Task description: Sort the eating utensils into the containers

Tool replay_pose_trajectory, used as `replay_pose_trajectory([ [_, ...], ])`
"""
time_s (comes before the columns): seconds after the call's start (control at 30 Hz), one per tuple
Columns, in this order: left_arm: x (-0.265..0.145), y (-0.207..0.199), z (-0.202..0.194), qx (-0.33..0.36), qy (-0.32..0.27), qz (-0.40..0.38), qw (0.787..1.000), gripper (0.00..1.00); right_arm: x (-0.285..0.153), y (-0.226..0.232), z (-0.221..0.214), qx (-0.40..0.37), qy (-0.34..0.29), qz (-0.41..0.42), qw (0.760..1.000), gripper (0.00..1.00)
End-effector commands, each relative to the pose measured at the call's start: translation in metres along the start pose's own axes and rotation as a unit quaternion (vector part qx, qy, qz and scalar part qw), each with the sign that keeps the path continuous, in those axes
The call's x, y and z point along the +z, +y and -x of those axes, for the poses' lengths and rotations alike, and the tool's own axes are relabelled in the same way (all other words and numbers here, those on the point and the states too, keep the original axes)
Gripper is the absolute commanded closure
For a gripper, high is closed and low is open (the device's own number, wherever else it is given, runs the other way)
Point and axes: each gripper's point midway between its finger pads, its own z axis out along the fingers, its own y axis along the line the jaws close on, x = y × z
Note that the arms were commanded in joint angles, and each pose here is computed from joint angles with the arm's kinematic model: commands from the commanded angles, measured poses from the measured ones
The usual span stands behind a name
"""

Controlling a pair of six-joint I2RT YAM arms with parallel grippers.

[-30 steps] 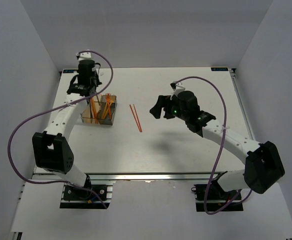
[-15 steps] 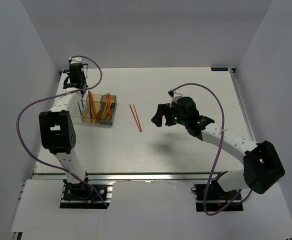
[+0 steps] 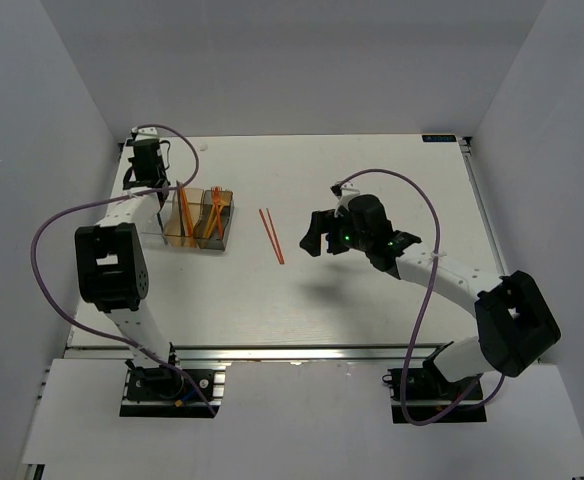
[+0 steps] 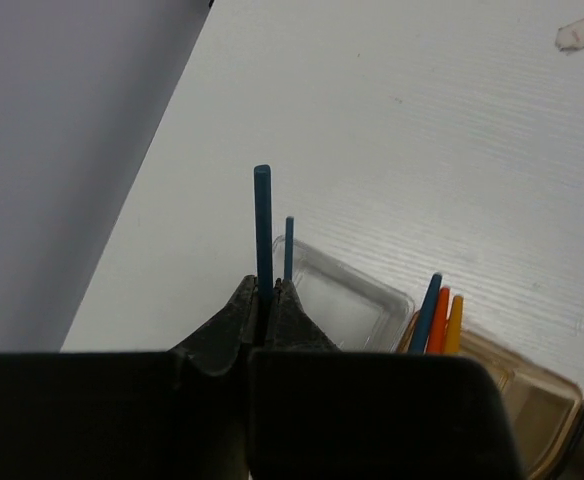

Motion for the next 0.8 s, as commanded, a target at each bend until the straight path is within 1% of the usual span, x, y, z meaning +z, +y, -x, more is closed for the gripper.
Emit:
replay_pose_trajectory([
  [0.0, -0.021, 0.016, 0.010, 0.001, -0.027, 0.015, 1.000, 0.96, 0.001, 0.011, 0.022, -0.005, -0.031, 0.021, 0.999, 0.11],
  [0.07, -0.024, 0.021, 0.014, -0.006, -0.040, 0.024, 0.999, 0.90, 0.002, 0.014, 0.026, -0.003, -0.033, 0.026, 0.999, 0.11],
  [0.2, -0.028, 0.025, 0.010, -0.010, -0.038, 0.032, 0.999, 0.75, 0.012, 0.018, 0.027, -0.001, -0.022, 0.036, 0.999, 0.11],
  [0.33, -0.031, 0.026, 0.007, -0.014, -0.035, 0.036, 0.999, 0.48, 0.025, 0.024, 0.031, -0.013, -0.014, 0.040, 0.999, 0.11],
  [0.37, -0.031, 0.026, 0.007, -0.030, -0.033, 0.036, 0.998, 0.37, 0.034, 0.024, 0.022, -0.017, 0.001, 0.035, 0.999, 0.11],
  [0.4, -0.035, 0.027, 0.013, -0.036, -0.039, 0.036, 0.998, 0.34, 0.038, 0.029, 0.034, -0.033, -0.007, 0.035, 0.999, 0.11],
  [0.43, -0.038, 0.028, 0.011, -0.034, -0.031, 0.033, 0.998, 0.32, 0.045, 0.027, 0.038, -0.042, -0.007, 0.016, 0.999, 0.11],
  [0.47, -0.042, 0.028, 0.019, -0.047, -0.036, 0.032, 0.998, 0.30, 0.058, 0.020, 0.016, -0.048, 0.037, -0.006, 0.998, 0.11],
  [0.5, -0.050, 0.030, 0.030, -0.058, -0.044, 0.030, 0.997, 0.27, 0.064, 0.027, 0.034, -0.056, 0.032, -0.016, 0.998, 0.11],
  [0.53, -0.057, 0.032, 0.030, -0.062, -0.034, 0.031, 0.997, 0.23, 0.071, 0.022, 0.036, -0.070, 0.040, -0.039, 0.996, 0.11],
  [0.57, -0.065, 0.033, 0.044, -0.093, -0.044, 0.030, 0.994, 0.05, 0.083, 0.012, 0.012, -0.080, 0.086, -0.072, 0.990, 0.12],
  [0.6, -0.071, 0.034, 0.050, -0.108, -0.045, 0.026, 0.993, 0.02, 0.089, 0.017, 0.028, -0.089, 0.072, -0.085, 0.990, 0.14],
  [0.63, -0.085, 0.034, 0.058, -0.114, -0.046, 0.012, 0.992, 0.02, 0.094, 0.010, 0.032, -0.097, 0.069, -0.114, 0.986, 0.16],
  [0.67, -0.092, 0.033, 0.062, -0.121, -0.045, 0.003, 0.992, 0.02, 0.105, 0.006, 0.019, -0.103, 0.086, -0.125, 0.983, 0.20],
  [0.7, -0.101, 0.031, 0.073, -0.147, -0.050, -0.011, 0.988, 0.02, 0.110, 0.007, 0.026, -0.106, 0.084, -0.133, 0.982, 0.29],
  [0.73, -0.116, 0.031, 0.076, -0.151, -0.046, -0.023, 0.987, 0.02, 0.114, 0.006, 0.027, -0.108, 0.086, -0.138, 0.981, 0.33],
  [0.77, -0.125, 0.029, 0.078, -0.166, -0.046, -0.036, 0.984, 0.02, 0.124, 0.000, 0.017, -0.110, 0.099, -0.145, 0.978, 0.37],
])
